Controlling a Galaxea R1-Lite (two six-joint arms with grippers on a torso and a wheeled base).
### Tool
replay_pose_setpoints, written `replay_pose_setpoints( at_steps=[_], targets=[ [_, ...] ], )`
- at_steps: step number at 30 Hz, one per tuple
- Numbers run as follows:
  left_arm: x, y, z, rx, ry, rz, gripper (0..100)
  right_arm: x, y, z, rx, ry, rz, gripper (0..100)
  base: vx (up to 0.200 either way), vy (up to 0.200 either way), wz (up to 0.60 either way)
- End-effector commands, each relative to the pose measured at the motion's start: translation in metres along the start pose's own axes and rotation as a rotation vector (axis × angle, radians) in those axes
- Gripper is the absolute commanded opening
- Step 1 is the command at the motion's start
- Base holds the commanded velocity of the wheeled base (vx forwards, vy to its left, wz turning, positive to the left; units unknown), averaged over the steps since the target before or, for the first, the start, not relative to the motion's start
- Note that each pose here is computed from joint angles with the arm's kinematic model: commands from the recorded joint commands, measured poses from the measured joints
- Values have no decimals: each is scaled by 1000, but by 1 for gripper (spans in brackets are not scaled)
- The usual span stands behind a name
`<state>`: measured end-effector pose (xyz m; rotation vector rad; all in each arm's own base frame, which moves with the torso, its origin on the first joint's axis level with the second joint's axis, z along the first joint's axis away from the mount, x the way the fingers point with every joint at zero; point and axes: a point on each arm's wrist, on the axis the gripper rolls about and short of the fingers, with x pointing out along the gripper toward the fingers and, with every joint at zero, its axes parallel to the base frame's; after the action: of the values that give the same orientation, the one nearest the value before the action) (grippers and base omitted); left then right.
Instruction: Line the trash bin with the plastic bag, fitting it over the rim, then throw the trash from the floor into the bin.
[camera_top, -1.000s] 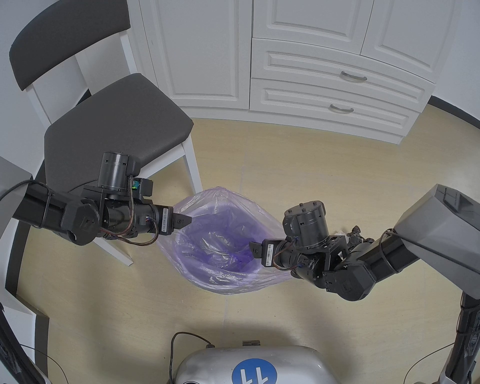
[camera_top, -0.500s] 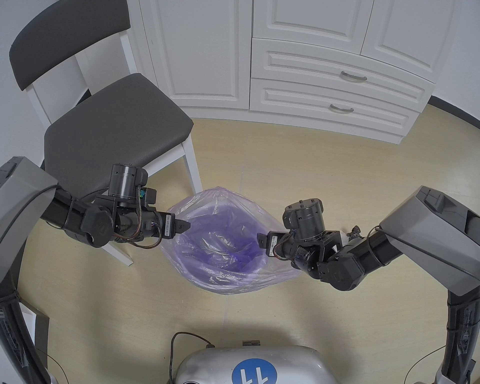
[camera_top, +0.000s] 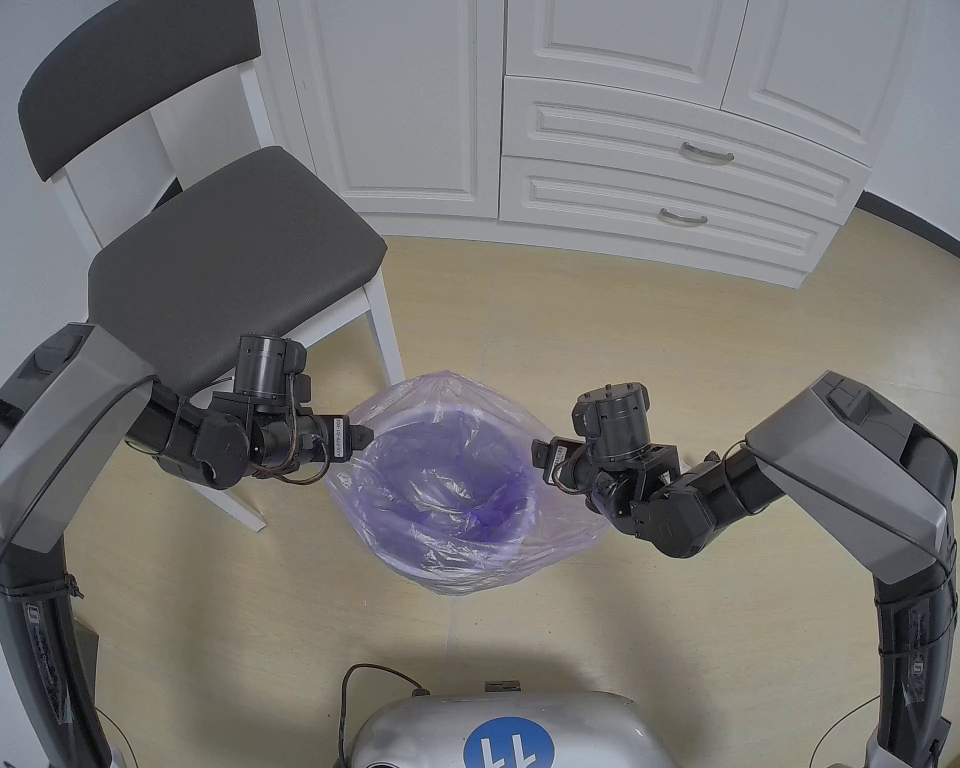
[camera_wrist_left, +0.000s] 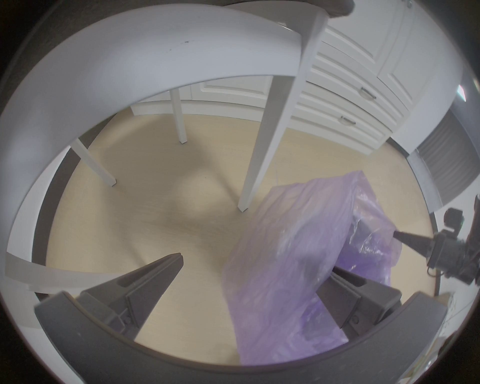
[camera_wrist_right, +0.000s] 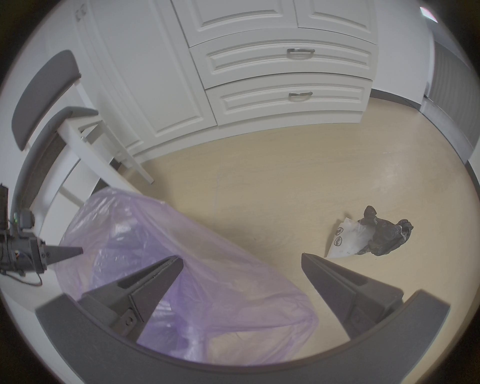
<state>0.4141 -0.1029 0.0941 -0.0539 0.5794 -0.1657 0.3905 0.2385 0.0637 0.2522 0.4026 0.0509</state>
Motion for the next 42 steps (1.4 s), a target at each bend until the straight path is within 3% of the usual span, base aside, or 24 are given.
replay_pose_setpoints(
  at_steps=[1, 4, 12, 23, 33, 42],
  targets=[
    [7, -1, 4, -36, -24, -1, 100, 11, 1, -1, 34, -20, -17, 100, 0, 0, 0],
    [7, -1, 8, -59, -38, -2, 100, 16, 5, 4, 88, -49, -16, 100, 0, 0, 0],
    [15, 9, 9, -74, -41, 12, 100, 26, 5, 1, 131, -103, 9, 100, 0, 0, 0],
    [35, 23, 14, -147, -60, 36, 100, 38, -1, -1, 150, -130, 2, 100, 0, 0, 0],
    [71, 27, -5, -180, -24, 48, 100, 46, -6, -2, 155, -133, -9, 100, 0, 0, 0],
    [81, 38, -12, -201, 22, 66, 100, 54, -12, -5, 157, -132, -24, 100, 0, 0, 0]
  ],
)
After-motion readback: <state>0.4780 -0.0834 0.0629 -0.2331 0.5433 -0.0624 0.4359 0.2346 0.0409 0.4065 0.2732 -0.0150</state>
